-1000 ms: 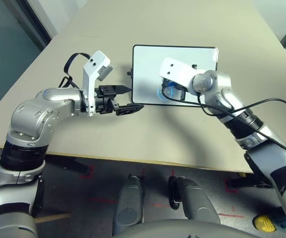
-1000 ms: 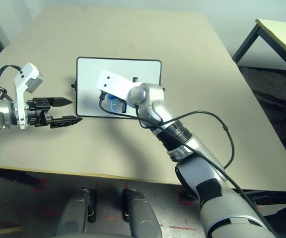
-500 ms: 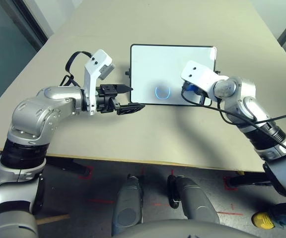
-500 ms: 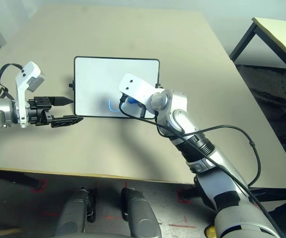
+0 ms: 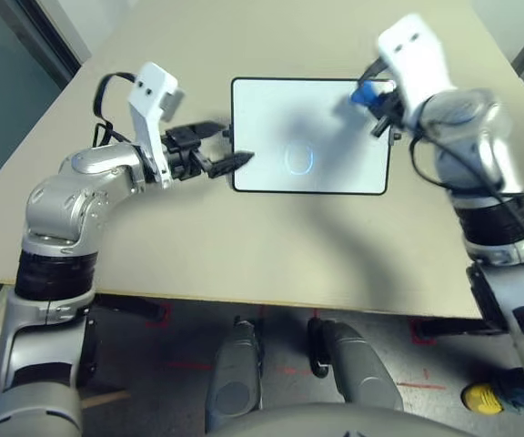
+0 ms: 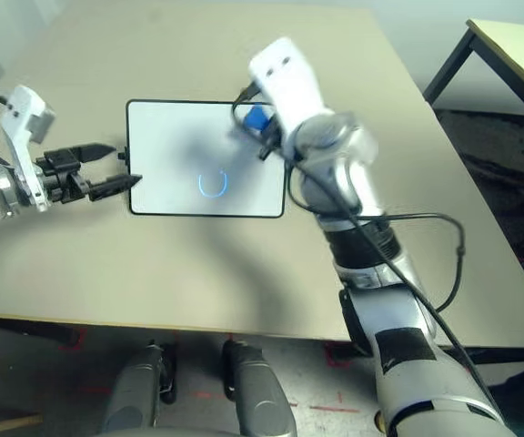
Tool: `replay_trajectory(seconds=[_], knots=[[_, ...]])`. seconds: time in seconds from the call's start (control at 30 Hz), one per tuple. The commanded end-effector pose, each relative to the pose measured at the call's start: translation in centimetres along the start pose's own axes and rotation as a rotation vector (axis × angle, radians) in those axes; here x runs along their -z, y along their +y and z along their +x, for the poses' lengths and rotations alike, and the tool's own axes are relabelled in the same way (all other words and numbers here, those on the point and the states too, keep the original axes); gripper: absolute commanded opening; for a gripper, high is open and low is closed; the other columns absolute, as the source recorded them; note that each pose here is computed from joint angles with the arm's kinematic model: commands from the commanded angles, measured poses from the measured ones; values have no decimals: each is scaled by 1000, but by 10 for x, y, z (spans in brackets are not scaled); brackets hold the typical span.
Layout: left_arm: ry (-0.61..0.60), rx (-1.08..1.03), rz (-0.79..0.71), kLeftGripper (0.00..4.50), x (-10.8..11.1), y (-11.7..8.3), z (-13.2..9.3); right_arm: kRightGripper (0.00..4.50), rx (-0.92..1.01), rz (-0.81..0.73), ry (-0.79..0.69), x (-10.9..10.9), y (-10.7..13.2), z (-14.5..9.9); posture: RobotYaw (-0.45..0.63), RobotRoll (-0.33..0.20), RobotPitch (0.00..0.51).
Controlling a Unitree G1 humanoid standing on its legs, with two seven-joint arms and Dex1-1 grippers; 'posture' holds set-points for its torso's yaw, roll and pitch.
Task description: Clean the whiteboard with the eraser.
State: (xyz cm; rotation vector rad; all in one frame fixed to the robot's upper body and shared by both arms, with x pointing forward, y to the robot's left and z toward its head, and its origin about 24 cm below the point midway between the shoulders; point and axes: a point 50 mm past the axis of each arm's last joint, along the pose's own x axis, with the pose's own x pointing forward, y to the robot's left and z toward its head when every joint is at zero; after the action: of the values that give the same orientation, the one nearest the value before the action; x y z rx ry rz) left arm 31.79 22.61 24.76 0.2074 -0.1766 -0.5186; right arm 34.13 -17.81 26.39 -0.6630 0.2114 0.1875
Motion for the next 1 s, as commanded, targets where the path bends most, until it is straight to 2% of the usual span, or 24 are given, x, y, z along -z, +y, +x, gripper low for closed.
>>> replay_trajectory(seconds=[0.03, 0.2, 0.3, 0.43, 0.53, 0.77, 1.0], knots=[[-93, -234, 51, 4500, -4, 32, -13, 770, 50, 113, 133, 36, -11, 0, -8, 0, 167], [-131, -507, 88, 4500, 7, 69, -38, 769, 60, 246, 267, 77, -12, 4, -1, 0, 164], [-99, -586, 60, 4500, 25, 80, -49, 769, 63, 281, 327, 95, -11, 4, 7, 0, 163], [5, -594, 37, 4500, 59, 79, -57, 769, 49, 334, 387, 111, -6, 5, 5, 0, 165], [44, -603, 6, 4500, 75, 78, -61, 769, 36, 372, 429, 119, -2, 5, 4, 0, 165], [65, -593, -19, 4500, 84, 75, -59, 769, 27, 468, 490, 129, 3, 3, -3, 0, 171], [69, -559, -31, 4500, 85, 71, -51, 769, 16, 492, 498, 130, 5, 5, -6, 0, 175]])
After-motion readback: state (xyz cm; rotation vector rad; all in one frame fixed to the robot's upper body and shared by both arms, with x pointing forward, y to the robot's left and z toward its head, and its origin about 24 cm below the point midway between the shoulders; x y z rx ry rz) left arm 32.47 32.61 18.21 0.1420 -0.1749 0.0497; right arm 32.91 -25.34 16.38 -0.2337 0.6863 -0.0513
